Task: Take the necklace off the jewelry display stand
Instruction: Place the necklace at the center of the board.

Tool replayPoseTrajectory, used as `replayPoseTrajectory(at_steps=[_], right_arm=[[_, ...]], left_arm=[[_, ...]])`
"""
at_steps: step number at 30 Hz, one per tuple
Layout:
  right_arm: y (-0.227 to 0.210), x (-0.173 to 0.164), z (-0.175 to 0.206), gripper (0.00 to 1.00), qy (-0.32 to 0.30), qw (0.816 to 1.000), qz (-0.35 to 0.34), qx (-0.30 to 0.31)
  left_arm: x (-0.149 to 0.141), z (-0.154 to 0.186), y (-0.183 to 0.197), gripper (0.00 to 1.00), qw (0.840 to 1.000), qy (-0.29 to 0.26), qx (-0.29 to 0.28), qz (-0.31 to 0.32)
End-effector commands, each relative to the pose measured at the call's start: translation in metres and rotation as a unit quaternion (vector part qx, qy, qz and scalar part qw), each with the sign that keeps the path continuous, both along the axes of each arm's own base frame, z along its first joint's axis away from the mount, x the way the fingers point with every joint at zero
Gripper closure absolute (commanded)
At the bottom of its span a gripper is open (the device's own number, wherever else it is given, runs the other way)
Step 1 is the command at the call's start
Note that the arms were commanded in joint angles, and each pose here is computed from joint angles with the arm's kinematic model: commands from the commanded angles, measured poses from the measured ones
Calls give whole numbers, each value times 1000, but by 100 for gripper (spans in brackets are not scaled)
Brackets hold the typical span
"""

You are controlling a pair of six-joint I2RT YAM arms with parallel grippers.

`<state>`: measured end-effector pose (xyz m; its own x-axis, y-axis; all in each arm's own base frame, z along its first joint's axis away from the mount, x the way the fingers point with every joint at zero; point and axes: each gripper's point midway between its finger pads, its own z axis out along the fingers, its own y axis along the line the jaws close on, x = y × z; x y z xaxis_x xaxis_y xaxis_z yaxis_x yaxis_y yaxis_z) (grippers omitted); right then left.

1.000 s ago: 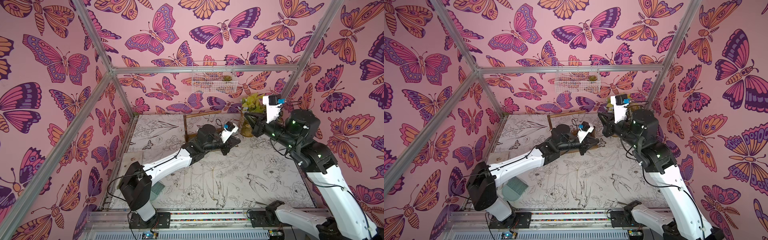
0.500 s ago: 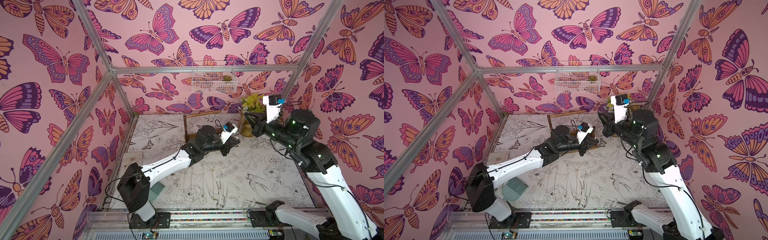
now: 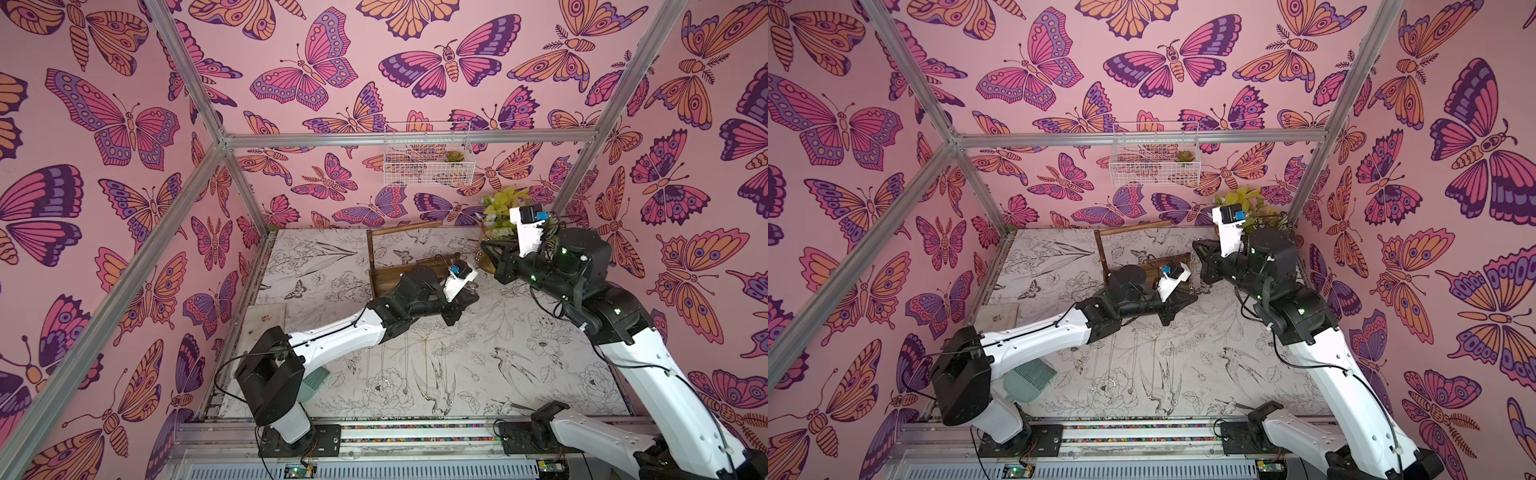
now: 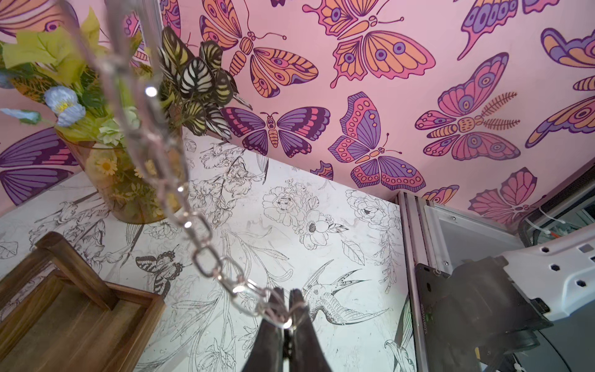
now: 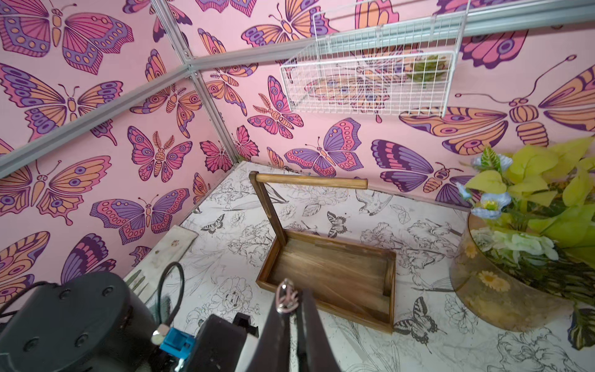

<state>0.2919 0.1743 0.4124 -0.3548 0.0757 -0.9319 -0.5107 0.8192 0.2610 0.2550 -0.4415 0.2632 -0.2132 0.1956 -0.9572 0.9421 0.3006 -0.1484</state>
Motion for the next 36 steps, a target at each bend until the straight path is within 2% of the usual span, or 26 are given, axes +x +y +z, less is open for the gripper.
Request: replayPoseTrajectory(at_steps=[1,13,31,36], right_arm=[[-2,-4,3,100,-7,1000,-3,13],[-3,-3,-60,100,58,998,-16,6],[-7,-20,-160,100,155,988,-22,1],[-6,-24,-185,100,181,983,-20,1]], left_arm=[[-9,-4,2,100,1000,6,3,9],[-44,-54,1,100,998,38,45,34],[-107,-127,12,100,988,94,114,53],[-115,-142,11,100,985,104,127,59]])
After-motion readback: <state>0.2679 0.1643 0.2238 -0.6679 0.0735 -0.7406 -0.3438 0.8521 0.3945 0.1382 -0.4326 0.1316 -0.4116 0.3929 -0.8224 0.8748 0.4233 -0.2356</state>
